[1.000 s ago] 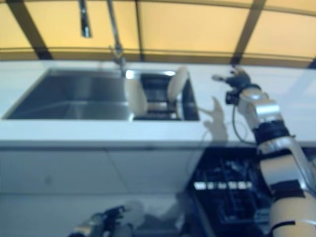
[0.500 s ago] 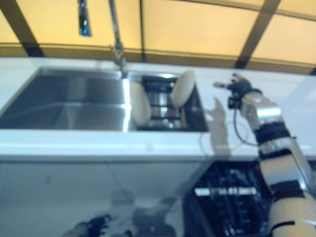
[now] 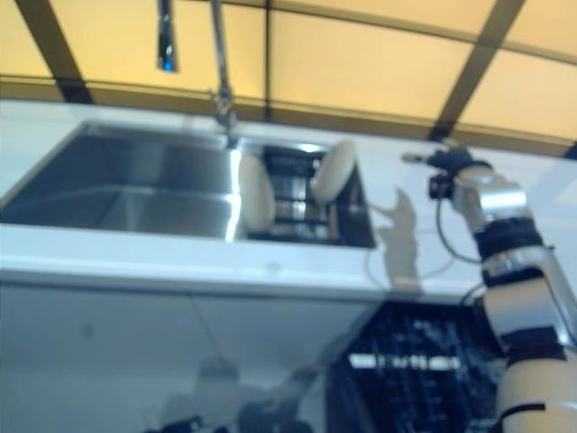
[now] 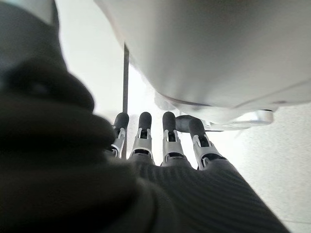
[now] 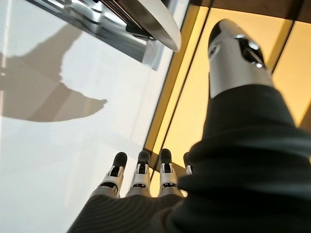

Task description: Take plates into dishwasher

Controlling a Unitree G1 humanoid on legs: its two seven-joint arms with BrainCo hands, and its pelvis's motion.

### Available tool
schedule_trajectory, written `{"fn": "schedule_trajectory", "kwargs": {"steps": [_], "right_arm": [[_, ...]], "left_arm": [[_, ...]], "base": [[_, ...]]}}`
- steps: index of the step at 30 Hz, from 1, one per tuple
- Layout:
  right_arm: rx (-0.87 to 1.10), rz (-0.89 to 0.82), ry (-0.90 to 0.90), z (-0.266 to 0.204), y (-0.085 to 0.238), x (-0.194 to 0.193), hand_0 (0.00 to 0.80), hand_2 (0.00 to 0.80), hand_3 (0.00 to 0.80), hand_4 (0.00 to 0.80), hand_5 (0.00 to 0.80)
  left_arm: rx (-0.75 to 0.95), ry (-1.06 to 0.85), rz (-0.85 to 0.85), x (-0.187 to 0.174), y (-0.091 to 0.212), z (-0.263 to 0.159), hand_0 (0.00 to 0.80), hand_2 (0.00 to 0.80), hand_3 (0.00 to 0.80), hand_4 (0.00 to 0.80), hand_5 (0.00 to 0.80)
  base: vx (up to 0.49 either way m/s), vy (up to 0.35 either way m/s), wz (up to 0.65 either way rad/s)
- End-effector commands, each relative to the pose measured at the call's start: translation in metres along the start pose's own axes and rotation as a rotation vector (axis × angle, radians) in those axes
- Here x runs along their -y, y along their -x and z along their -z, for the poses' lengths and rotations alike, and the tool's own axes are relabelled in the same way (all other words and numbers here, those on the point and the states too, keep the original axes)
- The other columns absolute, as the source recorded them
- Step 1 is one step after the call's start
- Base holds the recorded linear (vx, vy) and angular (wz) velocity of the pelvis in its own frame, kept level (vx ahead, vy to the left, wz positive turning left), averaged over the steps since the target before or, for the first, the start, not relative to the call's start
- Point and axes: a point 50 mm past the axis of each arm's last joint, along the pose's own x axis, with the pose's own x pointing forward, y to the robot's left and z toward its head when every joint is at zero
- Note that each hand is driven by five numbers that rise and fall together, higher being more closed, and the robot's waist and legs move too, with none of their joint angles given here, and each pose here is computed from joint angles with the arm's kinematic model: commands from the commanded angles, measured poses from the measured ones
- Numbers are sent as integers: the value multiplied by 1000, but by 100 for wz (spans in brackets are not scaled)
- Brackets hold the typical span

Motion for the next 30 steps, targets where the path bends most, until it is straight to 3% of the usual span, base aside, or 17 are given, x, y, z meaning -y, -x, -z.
{"fn": "schedule_trajectory", "kwargs": {"steps": [1,12,19,30], "right_arm": [[170,73,66,-70,14,9,0,0,0,0,0],[253,-21,-114,-100,22,-38,0,0,0,0,0],[286,-48,-260,-113,28,-44,0,0,0,0,0],[382,42,-274,-141,40,-29,0,0,0,0,0]], "left_arm": [[11,-93,24,3,-3,-13,0,0,0,0,0],[83,-98,30,4,-4,-36,0,0,0,0,0],[101,-78,29,4,-4,-38,0,0,0,0,0],[137,-37,37,4,-3,-39,0,0,0,0,0]], "base": [[0,0,0],[-81,28,5],[-9,19,5],[-12,6,3]]}}
